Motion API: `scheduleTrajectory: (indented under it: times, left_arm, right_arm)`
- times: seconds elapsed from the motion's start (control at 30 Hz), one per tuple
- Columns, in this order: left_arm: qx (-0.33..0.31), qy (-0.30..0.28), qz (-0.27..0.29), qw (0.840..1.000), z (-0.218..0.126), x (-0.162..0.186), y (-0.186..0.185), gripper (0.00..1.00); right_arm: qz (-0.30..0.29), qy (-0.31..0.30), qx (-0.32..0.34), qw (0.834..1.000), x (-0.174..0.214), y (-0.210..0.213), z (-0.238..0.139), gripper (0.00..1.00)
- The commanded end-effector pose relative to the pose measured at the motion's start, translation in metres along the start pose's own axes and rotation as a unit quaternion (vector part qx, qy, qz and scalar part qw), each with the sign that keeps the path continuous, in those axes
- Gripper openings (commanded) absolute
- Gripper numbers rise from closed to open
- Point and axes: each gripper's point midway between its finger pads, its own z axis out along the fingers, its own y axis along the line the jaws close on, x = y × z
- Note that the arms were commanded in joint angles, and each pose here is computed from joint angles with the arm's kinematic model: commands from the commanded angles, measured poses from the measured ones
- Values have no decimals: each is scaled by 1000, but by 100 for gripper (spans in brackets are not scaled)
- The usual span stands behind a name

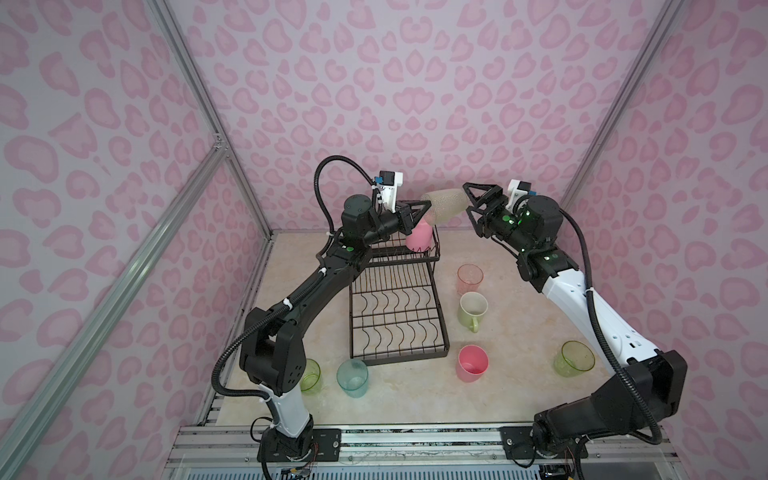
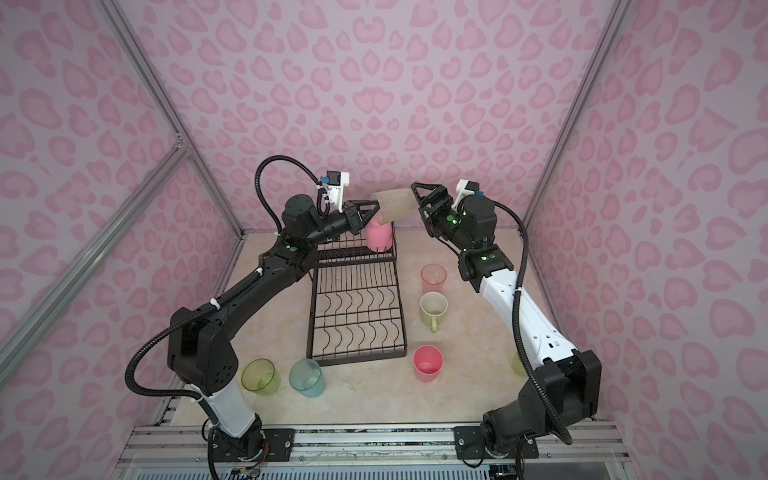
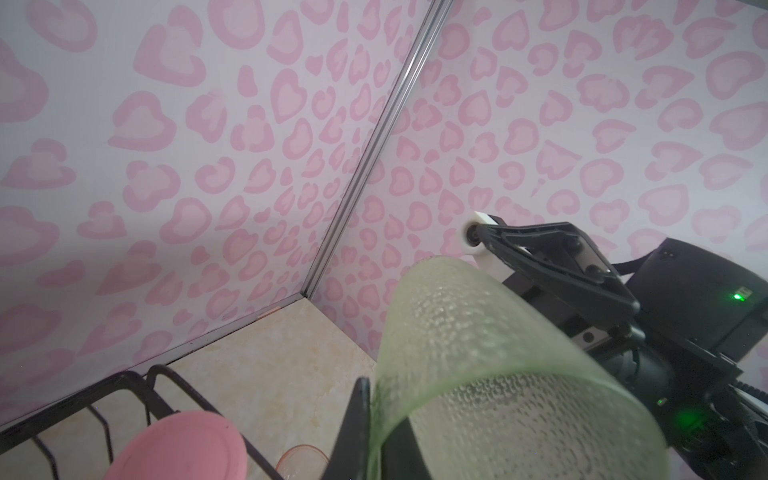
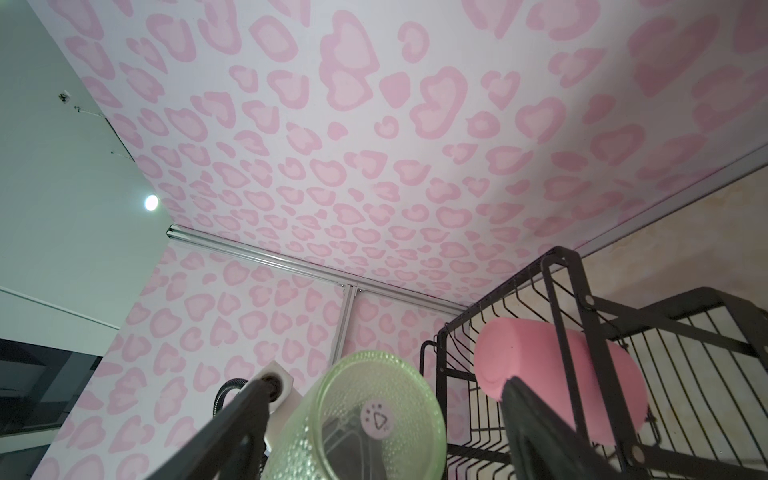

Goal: Load the cups into the dish rack
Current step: 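Lift the light green cup with the left gripper toward the right gripper, then grasp the light green cup's base with the right gripper, then open the left gripper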

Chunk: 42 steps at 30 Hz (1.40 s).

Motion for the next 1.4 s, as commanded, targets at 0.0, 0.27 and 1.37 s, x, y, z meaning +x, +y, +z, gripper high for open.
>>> scheduleTrajectory:
  times: [0.0, 0.27, 1.37]
  left_arm:
    - [31, -21, 18, 999, 6, -12, -12, 3]
    - [38, -14, 18, 999, 16, -4, -10, 3]
    - [28, -8, 6, 1000, 32, 7, -3, 34]
  right_arm:
    - [37, 7, -7, 999, 1, 2, 2, 84]
    - [74, 14, 42, 996, 1, -2, 6, 78]
    - [55, -17, 46, 997, -2, -9, 10, 55]
